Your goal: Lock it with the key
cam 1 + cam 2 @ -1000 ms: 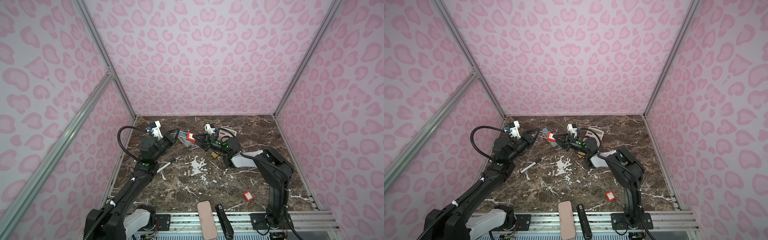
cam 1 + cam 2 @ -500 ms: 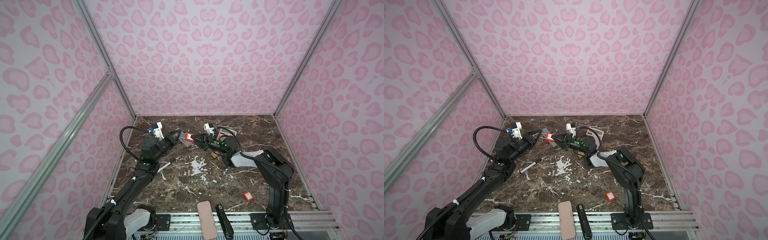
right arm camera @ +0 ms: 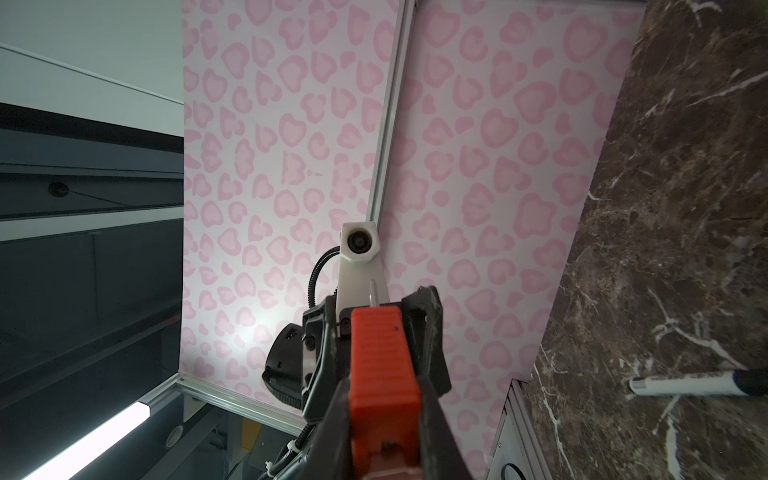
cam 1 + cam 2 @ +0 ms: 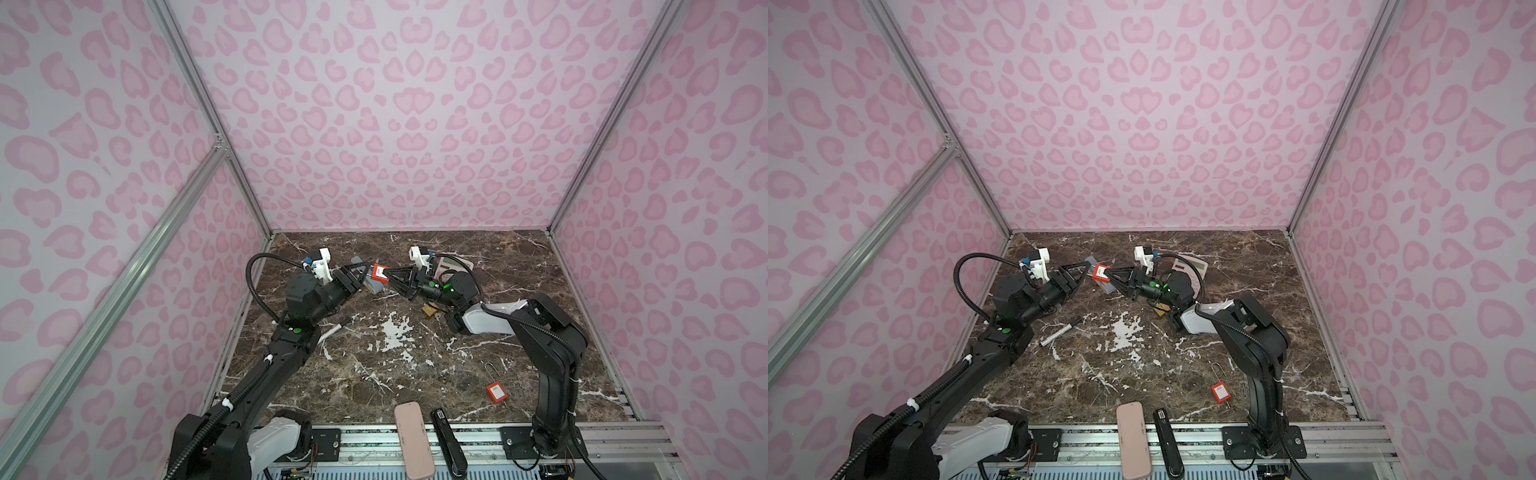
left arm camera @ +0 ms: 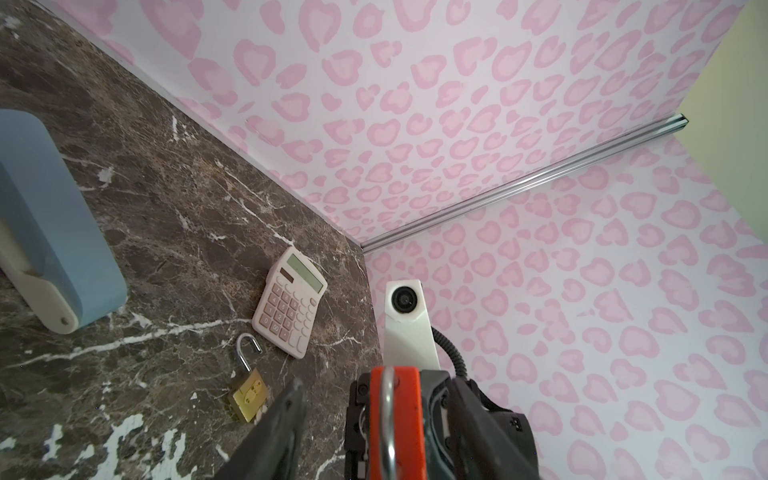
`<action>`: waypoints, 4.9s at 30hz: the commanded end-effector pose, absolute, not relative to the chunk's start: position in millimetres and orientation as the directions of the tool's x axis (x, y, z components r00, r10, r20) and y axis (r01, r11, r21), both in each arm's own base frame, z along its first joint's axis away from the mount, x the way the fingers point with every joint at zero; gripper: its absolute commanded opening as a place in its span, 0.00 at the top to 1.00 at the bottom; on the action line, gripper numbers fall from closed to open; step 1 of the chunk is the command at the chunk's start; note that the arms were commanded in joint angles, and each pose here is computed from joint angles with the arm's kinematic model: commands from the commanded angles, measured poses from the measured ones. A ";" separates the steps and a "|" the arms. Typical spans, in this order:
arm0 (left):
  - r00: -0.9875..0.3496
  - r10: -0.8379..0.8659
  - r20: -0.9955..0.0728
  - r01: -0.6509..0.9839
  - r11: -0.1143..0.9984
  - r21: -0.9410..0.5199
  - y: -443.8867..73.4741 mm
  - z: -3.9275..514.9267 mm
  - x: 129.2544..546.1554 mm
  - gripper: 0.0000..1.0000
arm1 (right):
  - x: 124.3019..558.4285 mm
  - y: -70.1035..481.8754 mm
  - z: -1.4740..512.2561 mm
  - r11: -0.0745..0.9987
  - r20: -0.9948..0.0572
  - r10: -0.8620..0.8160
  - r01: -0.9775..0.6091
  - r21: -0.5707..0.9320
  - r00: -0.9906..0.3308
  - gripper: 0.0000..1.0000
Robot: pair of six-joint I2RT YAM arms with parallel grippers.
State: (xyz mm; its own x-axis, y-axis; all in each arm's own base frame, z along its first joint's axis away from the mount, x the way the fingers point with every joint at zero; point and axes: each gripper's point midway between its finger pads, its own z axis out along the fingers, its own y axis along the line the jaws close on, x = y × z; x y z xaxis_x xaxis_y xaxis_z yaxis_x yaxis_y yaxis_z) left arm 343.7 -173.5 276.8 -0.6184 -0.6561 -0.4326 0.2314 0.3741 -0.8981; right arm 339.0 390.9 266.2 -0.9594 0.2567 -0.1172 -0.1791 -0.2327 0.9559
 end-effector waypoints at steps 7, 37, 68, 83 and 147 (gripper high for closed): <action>-0.637 -0.625 -0.450 0.287 0.350 -0.892 -187.9 282.7 338.9 0.56 | 338.9 391.1 273.8 -0.251 -0.137 0.265 -0.205 0.946 -0.955 0.92; -0.635 -0.628 -0.450 0.305 0.331 -0.893 -194.4 290.2 340.7 0.85 | 343.2 371.0 267.2 -0.276 -0.105 0.294 -0.190 0.942 -0.950 0.40; -0.633 -0.632 -0.447 0.303 0.328 -0.895 -194.4 291.7 342.8 0.85 | 330.8 376.5 248.6 -0.267 -0.090 0.252 -0.159 0.950 -0.964 0.66; -0.629 -0.637 -0.447 0.294 0.337 -0.894 -191.8 287.5 340.3 0.85 | 332.3 376.7 258.5 -0.301 -0.081 0.250 -0.157 0.941 -0.965 0.89; -0.594 -0.796 -0.113 -0.025 0.159 -0.987 -163.0 249.1 353.0 0.88 | 336.6 372.7 254.2 -0.240 -0.167 0.279 -0.237 0.941 -0.946 1.00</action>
State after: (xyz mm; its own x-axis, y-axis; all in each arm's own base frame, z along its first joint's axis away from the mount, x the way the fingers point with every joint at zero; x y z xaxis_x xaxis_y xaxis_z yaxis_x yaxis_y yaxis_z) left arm 340.5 -180.4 251.0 -0.6714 -0.7204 -0.1740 0.0335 0.2051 -0.9782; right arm 339.7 377.2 244.6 -0.9622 0.2585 -0.0861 -0.1490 -0.2348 0.9606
